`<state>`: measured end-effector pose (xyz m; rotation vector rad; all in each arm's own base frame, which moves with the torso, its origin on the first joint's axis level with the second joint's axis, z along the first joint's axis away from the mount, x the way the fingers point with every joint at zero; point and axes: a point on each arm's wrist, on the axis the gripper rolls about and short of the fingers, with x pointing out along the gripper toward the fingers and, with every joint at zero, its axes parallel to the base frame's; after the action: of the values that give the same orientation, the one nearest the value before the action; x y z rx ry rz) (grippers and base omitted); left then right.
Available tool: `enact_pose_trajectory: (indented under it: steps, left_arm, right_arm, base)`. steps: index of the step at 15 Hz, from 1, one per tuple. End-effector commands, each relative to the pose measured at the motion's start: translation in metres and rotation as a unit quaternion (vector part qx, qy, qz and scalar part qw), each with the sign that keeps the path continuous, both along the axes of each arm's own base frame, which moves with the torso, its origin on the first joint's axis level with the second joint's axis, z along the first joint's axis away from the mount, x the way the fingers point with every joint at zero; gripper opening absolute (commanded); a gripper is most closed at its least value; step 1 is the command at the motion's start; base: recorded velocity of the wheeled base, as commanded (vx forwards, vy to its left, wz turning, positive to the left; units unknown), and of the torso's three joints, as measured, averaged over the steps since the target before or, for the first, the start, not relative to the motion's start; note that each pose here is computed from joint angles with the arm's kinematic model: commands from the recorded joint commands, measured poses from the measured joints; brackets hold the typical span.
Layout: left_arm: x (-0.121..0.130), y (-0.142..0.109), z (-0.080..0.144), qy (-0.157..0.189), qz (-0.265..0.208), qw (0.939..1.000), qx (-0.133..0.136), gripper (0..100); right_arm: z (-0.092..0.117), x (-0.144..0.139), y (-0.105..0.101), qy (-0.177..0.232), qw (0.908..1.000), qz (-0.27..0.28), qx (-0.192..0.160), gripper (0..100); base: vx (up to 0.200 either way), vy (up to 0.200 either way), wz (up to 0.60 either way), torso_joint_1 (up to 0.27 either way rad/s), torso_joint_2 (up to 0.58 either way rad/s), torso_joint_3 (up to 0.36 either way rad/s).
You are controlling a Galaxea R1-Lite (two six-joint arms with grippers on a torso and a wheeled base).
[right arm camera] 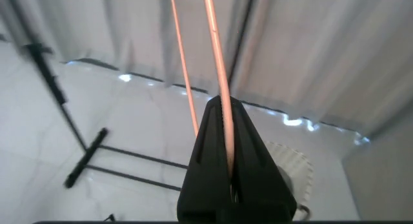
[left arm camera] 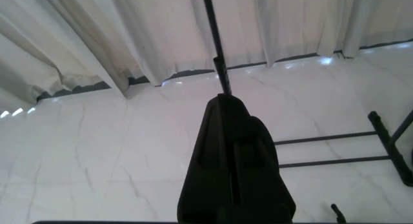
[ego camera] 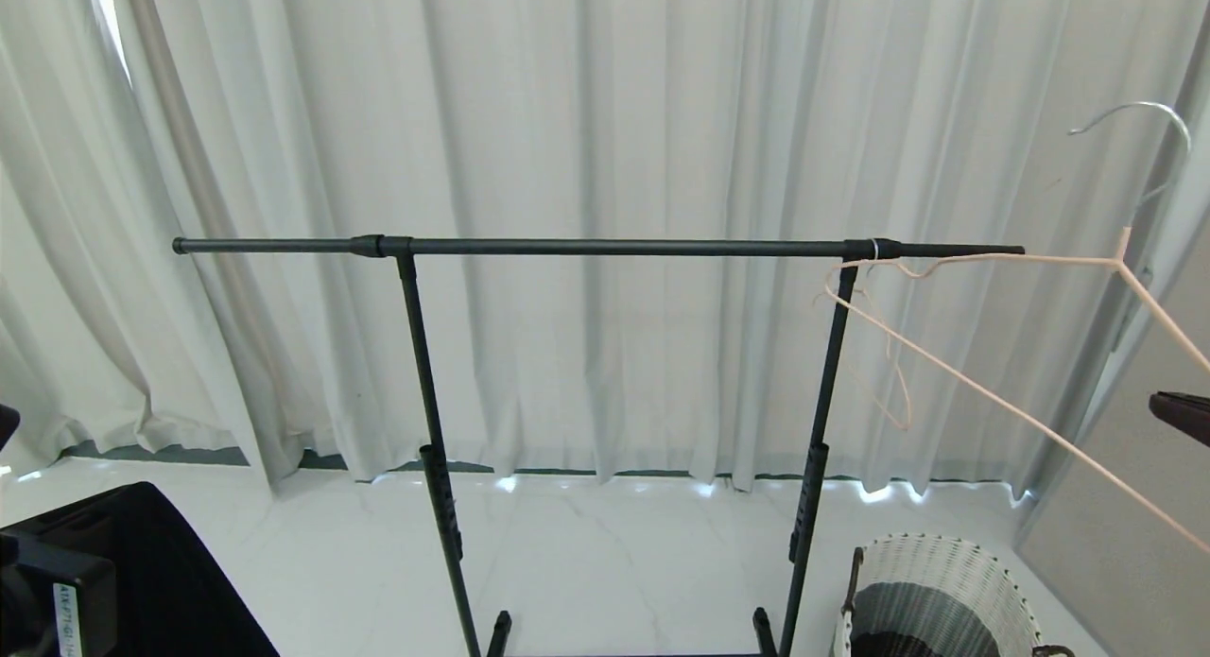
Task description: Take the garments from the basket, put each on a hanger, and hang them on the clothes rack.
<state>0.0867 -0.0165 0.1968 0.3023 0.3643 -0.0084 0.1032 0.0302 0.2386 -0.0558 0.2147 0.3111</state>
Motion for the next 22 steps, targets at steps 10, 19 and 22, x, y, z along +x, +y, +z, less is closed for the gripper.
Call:
enact_pose_trajectory:
  steps: [10,19,22]
  left_arm:
    - [0.001,-0.001,-0.006,0.014,-0.013,0.9997,0.014,0]
    - [0.075,-0.022,0.008,0.076,0.004,0.9971,0.007,0]
    - [0.102,-0.037,0.004,0.101,0.005,0.9946,-0.023,0]
  right_arm:
    - [-0.035,0.039,0.059,0.095,0.9842,0.148,0.017,0]
    - [-0.063,0.027,0.122,0.136,0.9486,0.278,0.065,0]
    - [-0.063,0.014,0.133,0.153,0.9343,0.312,0.077,0]
  base:
    - [0.0,0.02,0.0,0.0,0.0,0.0]
    - [0.0,0.0,0.0,0.0,0.0,0.0]
    - [0.0,0.0,0.0,0.0,0.0,0.0]
